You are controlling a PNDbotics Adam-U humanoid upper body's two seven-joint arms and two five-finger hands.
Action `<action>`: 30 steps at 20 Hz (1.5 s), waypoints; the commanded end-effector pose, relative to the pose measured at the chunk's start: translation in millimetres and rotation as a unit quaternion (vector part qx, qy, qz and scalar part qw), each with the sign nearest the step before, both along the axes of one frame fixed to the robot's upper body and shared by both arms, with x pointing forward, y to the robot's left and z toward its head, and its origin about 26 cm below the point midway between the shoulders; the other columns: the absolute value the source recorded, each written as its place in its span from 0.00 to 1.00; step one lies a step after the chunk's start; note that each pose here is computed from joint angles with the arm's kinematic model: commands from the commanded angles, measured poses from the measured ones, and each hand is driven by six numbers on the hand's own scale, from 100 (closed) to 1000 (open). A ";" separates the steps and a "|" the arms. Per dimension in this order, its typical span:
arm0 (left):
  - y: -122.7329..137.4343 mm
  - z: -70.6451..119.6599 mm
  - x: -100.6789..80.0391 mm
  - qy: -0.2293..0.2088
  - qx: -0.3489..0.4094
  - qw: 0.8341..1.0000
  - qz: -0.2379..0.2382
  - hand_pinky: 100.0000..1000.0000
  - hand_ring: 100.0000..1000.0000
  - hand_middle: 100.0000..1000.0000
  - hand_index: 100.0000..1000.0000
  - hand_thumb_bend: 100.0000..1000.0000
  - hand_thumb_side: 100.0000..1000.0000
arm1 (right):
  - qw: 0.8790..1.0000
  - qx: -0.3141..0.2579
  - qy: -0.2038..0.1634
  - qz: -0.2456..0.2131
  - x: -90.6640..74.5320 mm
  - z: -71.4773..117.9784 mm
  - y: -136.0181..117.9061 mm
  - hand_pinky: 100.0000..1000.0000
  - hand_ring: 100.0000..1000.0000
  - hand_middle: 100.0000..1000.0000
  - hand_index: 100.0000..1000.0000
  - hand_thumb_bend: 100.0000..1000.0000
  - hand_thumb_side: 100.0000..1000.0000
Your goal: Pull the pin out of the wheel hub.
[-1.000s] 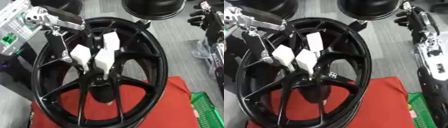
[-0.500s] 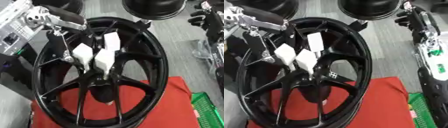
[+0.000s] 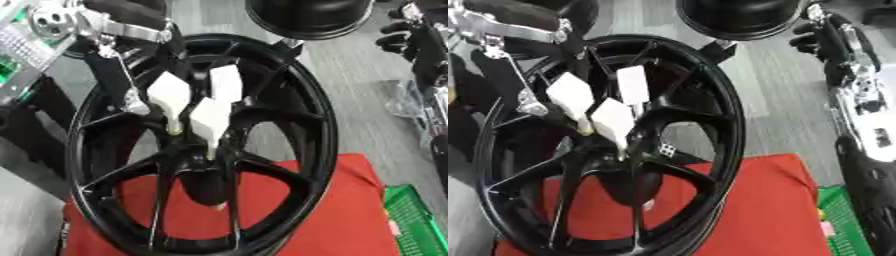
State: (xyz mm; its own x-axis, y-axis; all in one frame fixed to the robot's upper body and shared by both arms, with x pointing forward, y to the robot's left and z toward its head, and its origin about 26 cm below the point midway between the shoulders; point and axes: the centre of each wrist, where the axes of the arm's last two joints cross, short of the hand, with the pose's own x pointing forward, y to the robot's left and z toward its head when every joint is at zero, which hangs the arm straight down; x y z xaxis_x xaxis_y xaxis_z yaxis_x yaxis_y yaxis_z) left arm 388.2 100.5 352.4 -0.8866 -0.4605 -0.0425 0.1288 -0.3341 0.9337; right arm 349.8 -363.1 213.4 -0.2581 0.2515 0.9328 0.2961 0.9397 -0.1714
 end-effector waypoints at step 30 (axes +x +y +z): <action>269.2 -16.5 -21.4 -0.031 -0.182 0.898 0.399 0.91 0.90 0.86 0.93 0.55 0.80 | 0.999 -0.019 -0.008 -0.027 -5.6 7.8 -15.2 0.74 0.58 0.53 0.72 0.00 0.69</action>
State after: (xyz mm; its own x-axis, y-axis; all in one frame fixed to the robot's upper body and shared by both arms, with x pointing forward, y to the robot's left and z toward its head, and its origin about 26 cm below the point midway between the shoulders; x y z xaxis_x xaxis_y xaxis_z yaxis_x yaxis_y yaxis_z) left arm 373.5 353.8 317.4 -0.3090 -0.9243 0.2241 0.1728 0.1771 0.9689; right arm 345.4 -375.6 208.6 -0.2339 0.2707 0.9338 0.3401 0.9226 -0.1823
